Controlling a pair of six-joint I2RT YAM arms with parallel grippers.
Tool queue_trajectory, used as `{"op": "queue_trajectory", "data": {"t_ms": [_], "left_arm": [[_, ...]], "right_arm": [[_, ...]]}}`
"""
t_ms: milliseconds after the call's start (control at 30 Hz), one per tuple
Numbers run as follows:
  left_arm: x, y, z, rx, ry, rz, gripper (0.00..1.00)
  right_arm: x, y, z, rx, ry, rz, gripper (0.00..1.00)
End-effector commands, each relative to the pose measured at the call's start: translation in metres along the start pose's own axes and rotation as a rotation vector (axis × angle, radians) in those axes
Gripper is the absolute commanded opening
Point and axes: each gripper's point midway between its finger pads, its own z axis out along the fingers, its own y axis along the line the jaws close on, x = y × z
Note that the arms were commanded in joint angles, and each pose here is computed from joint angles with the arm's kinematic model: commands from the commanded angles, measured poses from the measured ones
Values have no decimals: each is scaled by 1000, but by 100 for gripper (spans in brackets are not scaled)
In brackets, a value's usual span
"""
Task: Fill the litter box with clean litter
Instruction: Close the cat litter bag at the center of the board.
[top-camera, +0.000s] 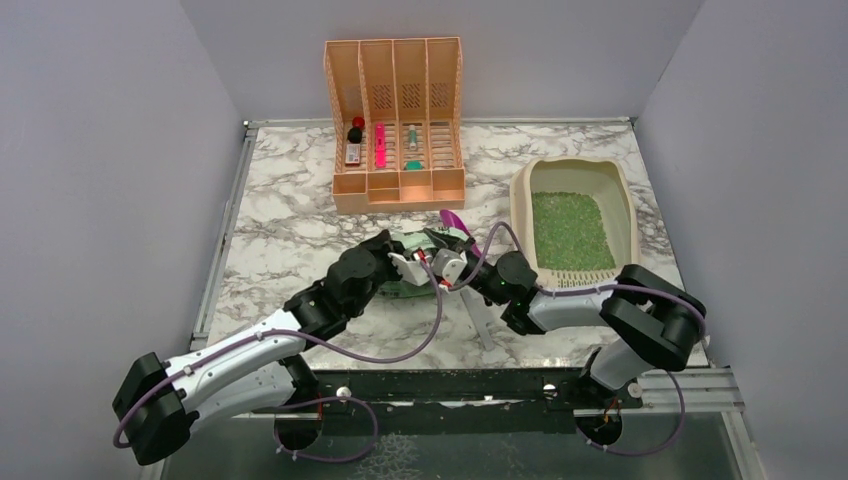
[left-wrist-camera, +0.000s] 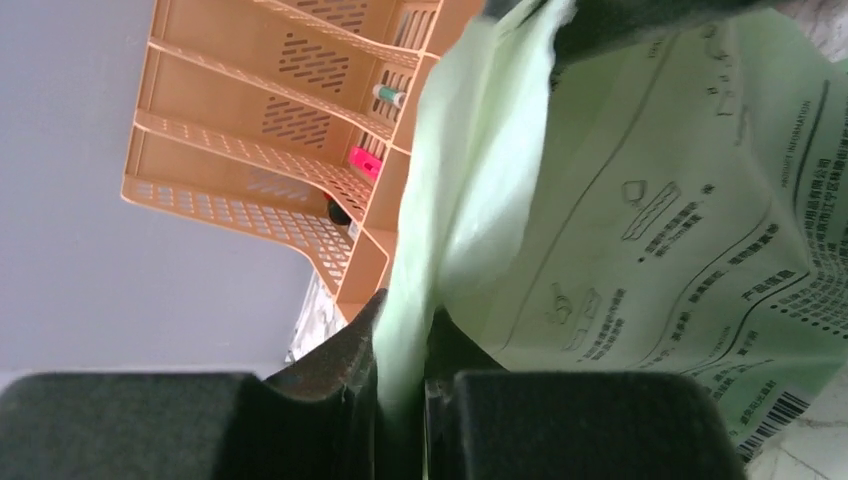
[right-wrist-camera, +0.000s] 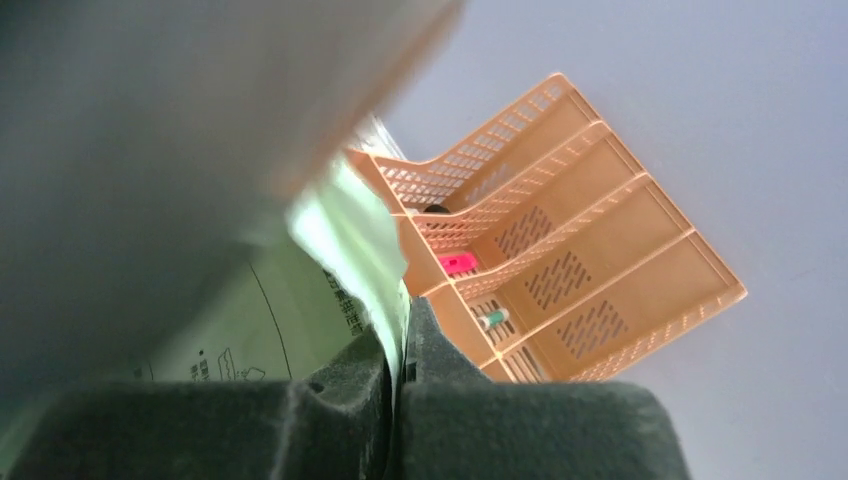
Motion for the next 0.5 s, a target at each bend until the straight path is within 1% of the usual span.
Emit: {"op": "queue_trajectory", "data": {"t_ms": [0, 100, 133, 167, 200, 267, 333, 467], "left_arm": [[-32, 55, -19, -164, -96, -159, 32], [-43, 51, -23, -83, -104, -290, 67], [-50, 45, -25, -19, -116, -325, 75], [-56, 43, -28, 30, -120, -355, 81], [-61, 41, -29, 76, -120, -382, 84], [-72, 42, -32, 158, -112, -451, 86], [-83, 53, -33, 197, -120, -520, 87], [-81, 70, -32, 312, -118, -608, 89]], "right_arm": [[-38, -75, -17, 345, -156, -101, 1], [-43, -84, -28, 424, -192, -201, 1], [-43, -84, -28, 427, -186, -256, 1], [-42, -82, -26, 420, -186, -284, 1], [-43, -80, -25, 412, -191, -304, 1], [-47, -75, -23, 386, -212, -346, 1], [-50, -70, -21, 367, -228, -377, 1], [-45, -66, -21, 352, -204, -436, 1]]}}
